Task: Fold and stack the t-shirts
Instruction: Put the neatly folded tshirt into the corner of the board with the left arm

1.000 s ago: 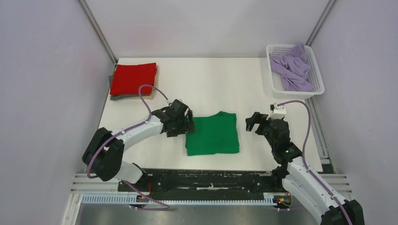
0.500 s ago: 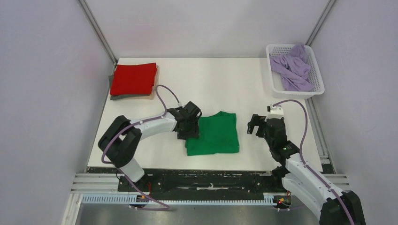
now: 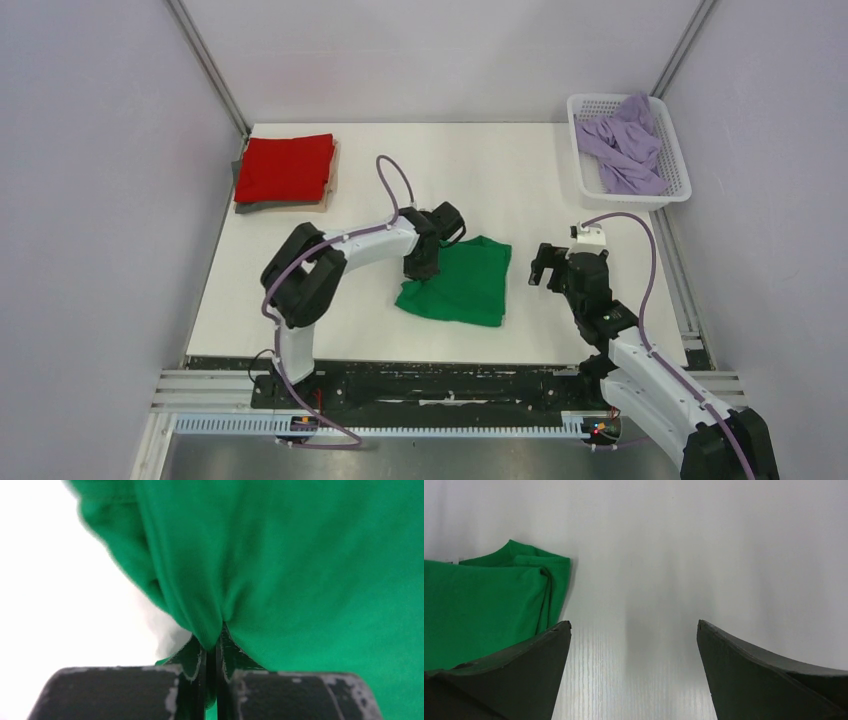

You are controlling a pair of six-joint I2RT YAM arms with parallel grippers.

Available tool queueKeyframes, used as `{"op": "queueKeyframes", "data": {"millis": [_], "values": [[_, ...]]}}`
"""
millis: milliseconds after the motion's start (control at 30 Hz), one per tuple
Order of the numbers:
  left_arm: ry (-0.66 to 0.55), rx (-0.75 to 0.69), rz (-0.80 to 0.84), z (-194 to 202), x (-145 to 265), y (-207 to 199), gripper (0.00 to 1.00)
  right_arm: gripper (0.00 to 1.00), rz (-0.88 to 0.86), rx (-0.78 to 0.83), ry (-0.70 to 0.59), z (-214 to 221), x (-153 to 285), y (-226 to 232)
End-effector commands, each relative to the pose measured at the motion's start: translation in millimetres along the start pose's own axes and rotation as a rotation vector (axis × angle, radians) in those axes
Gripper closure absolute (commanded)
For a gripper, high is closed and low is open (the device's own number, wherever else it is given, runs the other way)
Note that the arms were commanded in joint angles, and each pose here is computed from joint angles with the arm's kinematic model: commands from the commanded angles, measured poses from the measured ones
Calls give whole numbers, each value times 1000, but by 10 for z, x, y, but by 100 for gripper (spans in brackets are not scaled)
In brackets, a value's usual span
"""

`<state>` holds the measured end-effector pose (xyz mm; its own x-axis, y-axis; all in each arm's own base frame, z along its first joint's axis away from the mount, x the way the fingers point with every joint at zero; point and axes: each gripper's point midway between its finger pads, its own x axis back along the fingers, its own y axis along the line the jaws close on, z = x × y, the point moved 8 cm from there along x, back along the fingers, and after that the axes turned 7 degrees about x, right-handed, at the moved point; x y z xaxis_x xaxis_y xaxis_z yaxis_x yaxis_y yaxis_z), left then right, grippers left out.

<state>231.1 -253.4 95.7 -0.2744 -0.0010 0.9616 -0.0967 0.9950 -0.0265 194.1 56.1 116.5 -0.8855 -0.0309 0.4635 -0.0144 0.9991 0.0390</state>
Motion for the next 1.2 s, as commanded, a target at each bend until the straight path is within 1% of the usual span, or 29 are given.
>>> {"op": "queueKeyframes", "data": {"millis": [0,100,167,333,500,600,667,767,933,1167], "values": [[-279,-135,-361,-560,-90,146,98,2,62,-4,-48,-129,-11,-47],[-403,-237,-498,-879,40,160,98,2,85,3,-32,-117,-11,-68],[-438,-289,-542,-1076,104,158,98,2,87,7,-25,-112,-11,-72],[-503,-330,-593,-1572,313,280,98,2,106,15,-14,-102,-27,-86],[-564,-269,-589,-2058,554,579,98,2,114,-2,1,-88,-28,-85],[-606,-223,-555,-2347,689,799,98,2,119,-2,-1,-90,-28,-89],[-633,-218,-538,-2529,743,948,98,2,141,-2,1,-81,-33,-109],[-642,-207,-544,-2747,799,1129,98,2,162,1,10,-77,-45,-124],[-636,-215,-600,-2996,889,1329,98,2,183,18,42,-59,-71,-135],[-645,-186,-651,-3153,1108,1568,98,2,227,37,76,-39,-84,-171]]}}
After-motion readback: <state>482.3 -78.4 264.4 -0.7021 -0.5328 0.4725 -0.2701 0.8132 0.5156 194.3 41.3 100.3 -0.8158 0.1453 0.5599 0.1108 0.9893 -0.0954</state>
